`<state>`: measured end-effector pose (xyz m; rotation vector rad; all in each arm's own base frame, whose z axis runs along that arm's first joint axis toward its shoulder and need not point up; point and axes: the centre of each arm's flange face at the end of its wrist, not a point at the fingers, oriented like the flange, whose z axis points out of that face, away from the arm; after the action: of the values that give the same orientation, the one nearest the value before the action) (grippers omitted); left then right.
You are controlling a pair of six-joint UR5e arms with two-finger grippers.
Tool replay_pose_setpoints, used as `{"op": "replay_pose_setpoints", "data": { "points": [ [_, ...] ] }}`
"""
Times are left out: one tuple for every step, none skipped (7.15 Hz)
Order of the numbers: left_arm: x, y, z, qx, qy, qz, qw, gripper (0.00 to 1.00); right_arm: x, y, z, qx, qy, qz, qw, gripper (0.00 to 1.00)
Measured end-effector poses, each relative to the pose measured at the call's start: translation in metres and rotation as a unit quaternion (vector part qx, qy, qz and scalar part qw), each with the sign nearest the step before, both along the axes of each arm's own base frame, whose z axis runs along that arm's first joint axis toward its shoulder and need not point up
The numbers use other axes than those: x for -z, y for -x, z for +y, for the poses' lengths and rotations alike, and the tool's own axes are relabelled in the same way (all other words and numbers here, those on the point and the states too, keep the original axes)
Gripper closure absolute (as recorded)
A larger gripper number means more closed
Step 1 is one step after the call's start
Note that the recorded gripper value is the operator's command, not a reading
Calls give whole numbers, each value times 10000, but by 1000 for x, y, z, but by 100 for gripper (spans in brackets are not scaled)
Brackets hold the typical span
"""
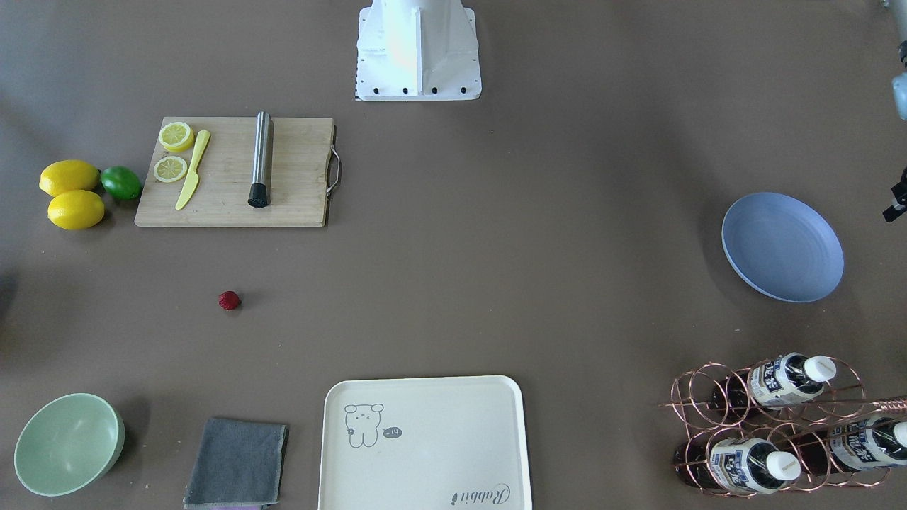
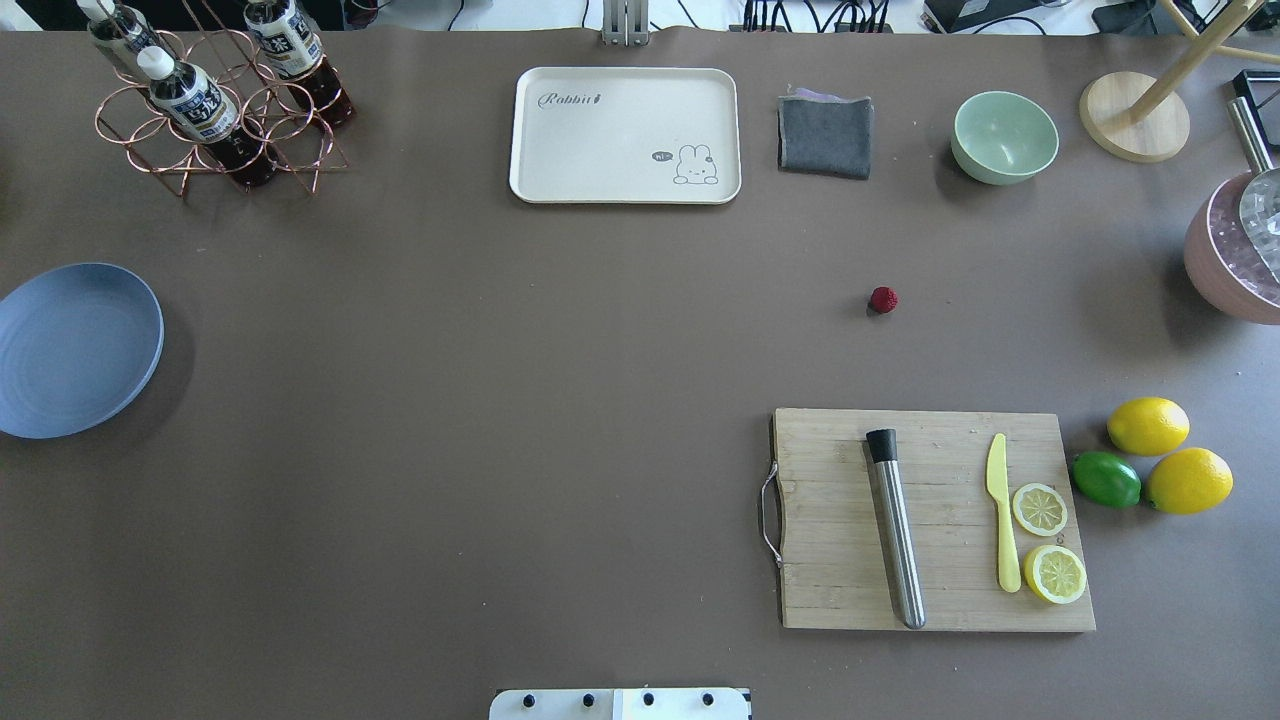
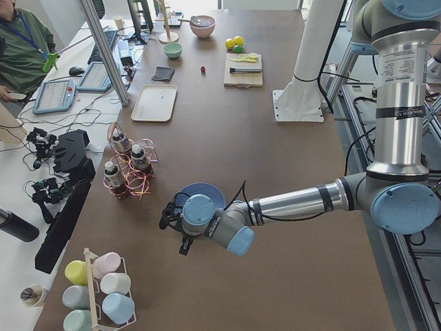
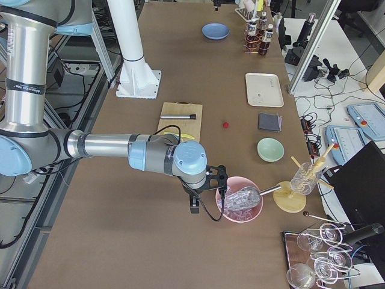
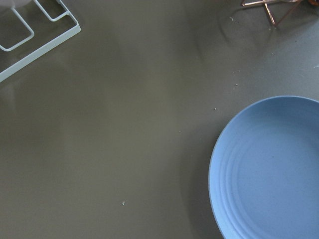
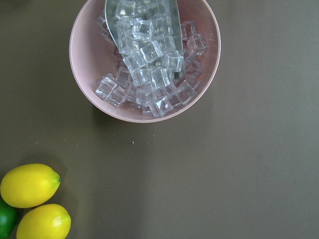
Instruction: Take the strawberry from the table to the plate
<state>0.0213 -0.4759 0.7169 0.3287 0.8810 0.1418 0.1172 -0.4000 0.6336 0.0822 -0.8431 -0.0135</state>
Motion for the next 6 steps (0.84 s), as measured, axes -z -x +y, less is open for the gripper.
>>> {"op": "replay_pose_setpoints", "data": {
  "points": [
    [-2,-21,1,35,40,62,10000,2,0,0,0,0,3,1,10000,0],
    [-8,-36,2,26,60,111,9999,2,0,0,0,0,3,1,10000,0],
    [-14,-44,3,-6,69,132,9999,2,0,0,0,0,1,3,10000,0],
    [-18,-51,4,-64,88,144,9998,2,1,0,0,2,-10,7,10000,0],
    [-20,-58,6,-144,105,158,9997,2,3,0,0,16,-51,11,10000,0],
    [-20,-65,7,-219,112,168,9996,3,8,2,-2,45,-160,21,9999,0]
  ]
}}
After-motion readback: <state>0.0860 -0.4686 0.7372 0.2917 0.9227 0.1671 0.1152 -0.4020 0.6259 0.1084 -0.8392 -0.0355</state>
